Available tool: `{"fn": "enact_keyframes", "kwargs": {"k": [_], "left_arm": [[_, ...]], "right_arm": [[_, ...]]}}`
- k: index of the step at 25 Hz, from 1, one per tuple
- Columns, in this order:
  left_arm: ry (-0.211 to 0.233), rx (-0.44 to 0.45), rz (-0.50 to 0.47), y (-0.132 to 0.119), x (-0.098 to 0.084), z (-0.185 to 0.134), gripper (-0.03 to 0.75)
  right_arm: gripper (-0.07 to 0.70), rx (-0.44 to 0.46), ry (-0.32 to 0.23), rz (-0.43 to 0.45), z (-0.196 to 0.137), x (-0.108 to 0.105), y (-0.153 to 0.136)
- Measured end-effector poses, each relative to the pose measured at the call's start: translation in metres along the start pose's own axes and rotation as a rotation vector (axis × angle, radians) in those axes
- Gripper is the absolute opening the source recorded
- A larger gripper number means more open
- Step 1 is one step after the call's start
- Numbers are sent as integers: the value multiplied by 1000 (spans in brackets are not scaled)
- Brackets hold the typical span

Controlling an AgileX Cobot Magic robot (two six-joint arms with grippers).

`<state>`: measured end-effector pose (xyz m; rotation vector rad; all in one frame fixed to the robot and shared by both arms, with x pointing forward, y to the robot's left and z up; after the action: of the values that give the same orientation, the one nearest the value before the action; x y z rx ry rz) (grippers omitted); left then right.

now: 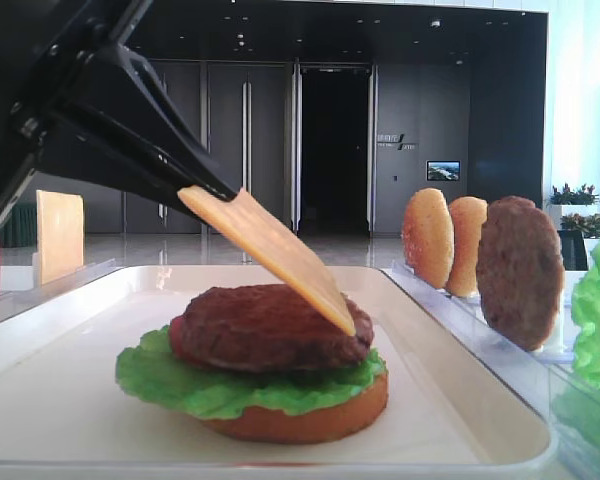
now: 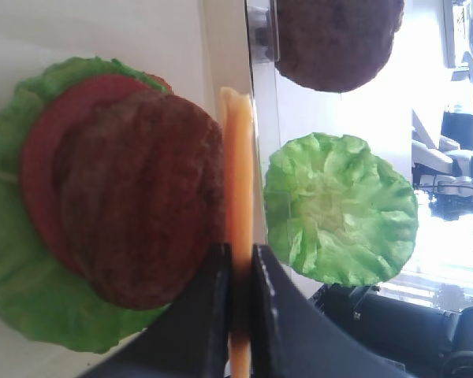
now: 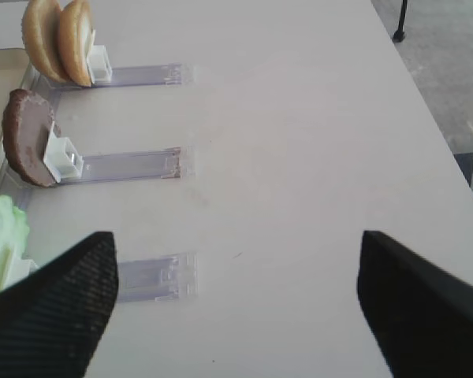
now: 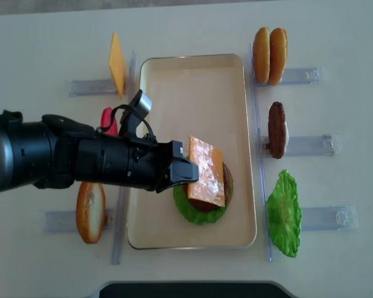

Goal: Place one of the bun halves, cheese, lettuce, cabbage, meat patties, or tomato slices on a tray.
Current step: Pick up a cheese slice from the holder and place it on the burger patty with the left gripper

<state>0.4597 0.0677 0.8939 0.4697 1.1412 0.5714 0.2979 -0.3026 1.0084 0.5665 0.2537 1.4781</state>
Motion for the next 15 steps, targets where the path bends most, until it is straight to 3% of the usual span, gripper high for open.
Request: {"fn": "enact_keyframes", "kwargs": {"k": [15], "left_arm": [[18,-8,19,0,3,1,31]], "right_arm": [[587,0,1,0,0,0,0]]}}
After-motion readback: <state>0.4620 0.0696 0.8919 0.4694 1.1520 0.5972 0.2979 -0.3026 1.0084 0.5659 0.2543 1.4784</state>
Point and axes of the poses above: a point on each arm's last joint axis where the gripper is mounted, y pointing back along that axis away from the gripper, x along the wrist's bending axis when the last joint is at zero, z = x × y, the point moved 8 cm from there along -y, pointing out along that axis toward the gripper, and after that the axes turned 11 degrees about -y, right-handed, at the moved point
